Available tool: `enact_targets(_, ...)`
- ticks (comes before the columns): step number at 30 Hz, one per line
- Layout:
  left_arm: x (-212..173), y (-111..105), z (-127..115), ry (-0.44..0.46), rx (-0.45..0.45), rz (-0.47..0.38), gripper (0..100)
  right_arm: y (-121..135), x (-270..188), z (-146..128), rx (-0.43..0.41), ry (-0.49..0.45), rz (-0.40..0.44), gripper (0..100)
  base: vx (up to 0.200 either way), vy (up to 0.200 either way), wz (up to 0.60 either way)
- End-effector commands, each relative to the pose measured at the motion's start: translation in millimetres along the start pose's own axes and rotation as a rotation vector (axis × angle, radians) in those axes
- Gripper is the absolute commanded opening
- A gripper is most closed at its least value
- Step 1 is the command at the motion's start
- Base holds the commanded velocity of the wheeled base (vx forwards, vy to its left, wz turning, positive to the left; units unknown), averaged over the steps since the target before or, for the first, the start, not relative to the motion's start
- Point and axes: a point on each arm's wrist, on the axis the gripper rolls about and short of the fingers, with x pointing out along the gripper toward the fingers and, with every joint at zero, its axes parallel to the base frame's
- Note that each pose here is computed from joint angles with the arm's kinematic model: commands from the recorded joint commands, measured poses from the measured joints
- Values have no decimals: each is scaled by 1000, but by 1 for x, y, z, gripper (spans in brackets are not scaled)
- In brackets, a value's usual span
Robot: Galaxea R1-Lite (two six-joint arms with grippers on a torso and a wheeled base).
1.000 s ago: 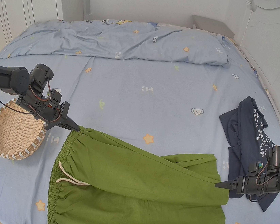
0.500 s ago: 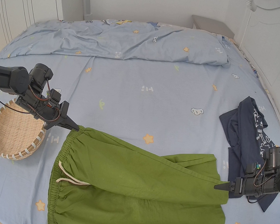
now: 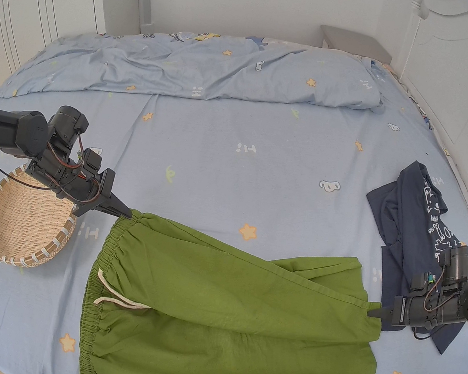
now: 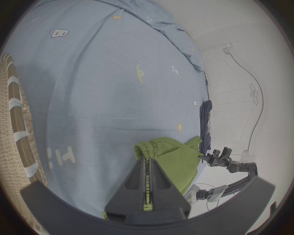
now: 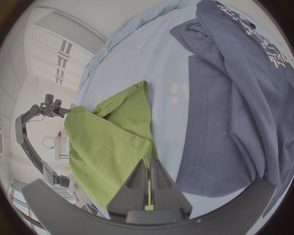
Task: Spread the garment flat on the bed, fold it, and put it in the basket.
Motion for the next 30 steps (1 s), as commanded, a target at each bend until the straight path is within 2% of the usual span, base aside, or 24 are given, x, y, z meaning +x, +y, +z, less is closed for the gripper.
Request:
enact_targets(1, -4, 1, 1, -9, -4, 2, 0, 0, -1, 0, 0, -4, -3, 0, 0, 0, 0)
enact_targets(5, -4, 1, 0, -9, -4, 2, 0, 2, -5, 4, -18, -31, -12, 0, 0, 0, 0)
enact_targets(11, -12, -4, 0, -28, 9, -2, 0, 17, -26, 24, -120, -205, -4, 0, 0, 0, 0)
enact_targets(14, -17, -6, 1, -47, 13, -3, 0, 30, -38, 44, -147, -280, 10, 0, 0, 0, 0)
enact_targets(15, -17, -6, 1, -47, 13, -3, 0, 30, -38, 44, -147, -280, 10, 0, 0, 0, 0)
enact_targets(19, -22, -2, 4, -71, 11, 2, 0, 48, -46, 82, -213, -395, -34, 0, 0, 0, 0)
enact_targets(21, -23, -1, 4, -75, 9, 3, 0, 51, -46, 89, -222, -407, -39, 0, 0, 0, 0)
enact_targets(22, -24, 2, 6, -91, 13, 5, 0, 57, -45, 103, -234, -413, -38, 0, 0, 0, 0)
enact_targets(25, -25, 4, 7, -108, 17, 5, 0, 61, -43, 117, -239, -406, -34, 0, 0, 0, 0)
enact_targets(26, -26, 7, 9, -127, 19, 6, 0, 68, -46, 131, -253, -416, -25, 0, 0, 0, 0)
enact_targets(30, -30, 11, 15, -180, 5, 2, 0, 71, -35, 155, -269, -427, -14, 0, 0, 0, 0)
